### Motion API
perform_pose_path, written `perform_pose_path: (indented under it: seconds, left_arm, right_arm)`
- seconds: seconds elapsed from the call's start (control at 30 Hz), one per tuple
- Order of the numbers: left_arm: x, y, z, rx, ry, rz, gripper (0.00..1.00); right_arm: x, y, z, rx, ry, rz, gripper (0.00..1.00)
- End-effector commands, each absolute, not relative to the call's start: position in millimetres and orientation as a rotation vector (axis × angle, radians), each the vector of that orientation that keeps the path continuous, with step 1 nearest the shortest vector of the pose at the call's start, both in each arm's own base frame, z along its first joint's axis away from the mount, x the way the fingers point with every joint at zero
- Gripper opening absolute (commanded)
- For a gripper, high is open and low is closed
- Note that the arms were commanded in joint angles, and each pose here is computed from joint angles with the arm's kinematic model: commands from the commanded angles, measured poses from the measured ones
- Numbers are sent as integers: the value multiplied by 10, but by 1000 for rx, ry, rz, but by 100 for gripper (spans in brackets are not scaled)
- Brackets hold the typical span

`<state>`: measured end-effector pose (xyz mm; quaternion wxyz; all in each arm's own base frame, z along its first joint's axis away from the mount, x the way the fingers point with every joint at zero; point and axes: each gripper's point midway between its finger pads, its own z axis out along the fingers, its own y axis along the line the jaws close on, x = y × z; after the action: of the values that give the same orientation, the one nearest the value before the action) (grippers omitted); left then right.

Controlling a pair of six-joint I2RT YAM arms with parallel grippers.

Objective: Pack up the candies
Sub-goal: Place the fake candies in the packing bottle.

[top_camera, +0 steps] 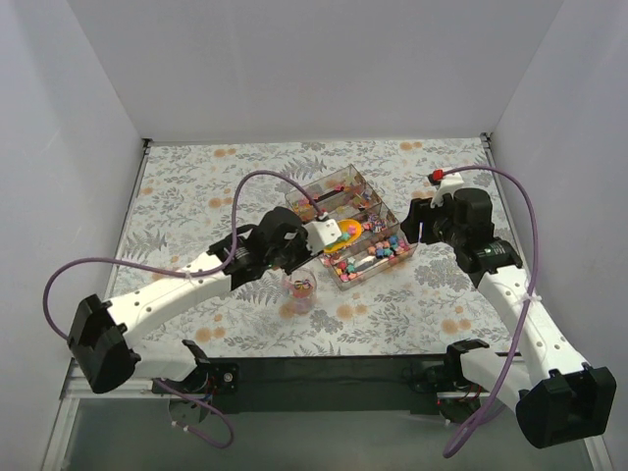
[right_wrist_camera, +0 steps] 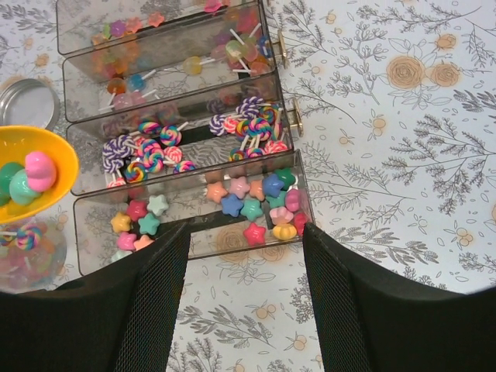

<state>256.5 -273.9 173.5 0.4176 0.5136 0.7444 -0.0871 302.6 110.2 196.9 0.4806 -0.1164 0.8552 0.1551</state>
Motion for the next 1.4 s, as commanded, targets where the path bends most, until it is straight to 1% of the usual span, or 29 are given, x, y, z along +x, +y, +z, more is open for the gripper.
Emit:
perform_pose_path:
  seconds: [0.0, 0.03, 0.2, 0.23, 0.43, 0.57, 0.9, 1.13, 1.37]
  left_arm:
    - [2401, -2450, 1835, 1350, 1811, -218, 0]
    - [2359, -2344, 1761, 1372, 1827, -201, 0]
    - [2150, -2052, 1789, 1468, 1795, -175, 0]
    - [2053, -1963, 1766, 1503, 1811, -176, 0]
    - [1828, -1624, 1675, 1601, 1876, -110, 0]
    - [1825, -1406, 1664, 1615, 1912, 3, 0]
    - [1818, -1121, 1639, 1713, 1981, 173, 0]
    - [1885, -983, 1854, 1739, 1970, 295, 0]
    - [1862, -1130, 2006, 1782, 1916, 276, 0]
  right_arm:
    - [2963, 1178, 2094, -313, 2049, 433, 67]
    - [2958, 1180, 2093, -314, 2048, 434, 67]
    - [2921, 1208, 2061, -325, 2052, 457, 67]
    - [2916, 1210, 2059, -326, 2052, 459, 67]
    - [2897, 1221, 2017, -332, 2059, 468, 67]
    - [2884, 1229, 1984, -336, 2063, 475, 67]
    - [2869, 1214, 1969, -335, 2061, 469, 67]
    - [2870, 1216, 1954, -336, 2061, 468, 67]
    - [2876, 1229, 1935, -337, 2062, 476, 67]
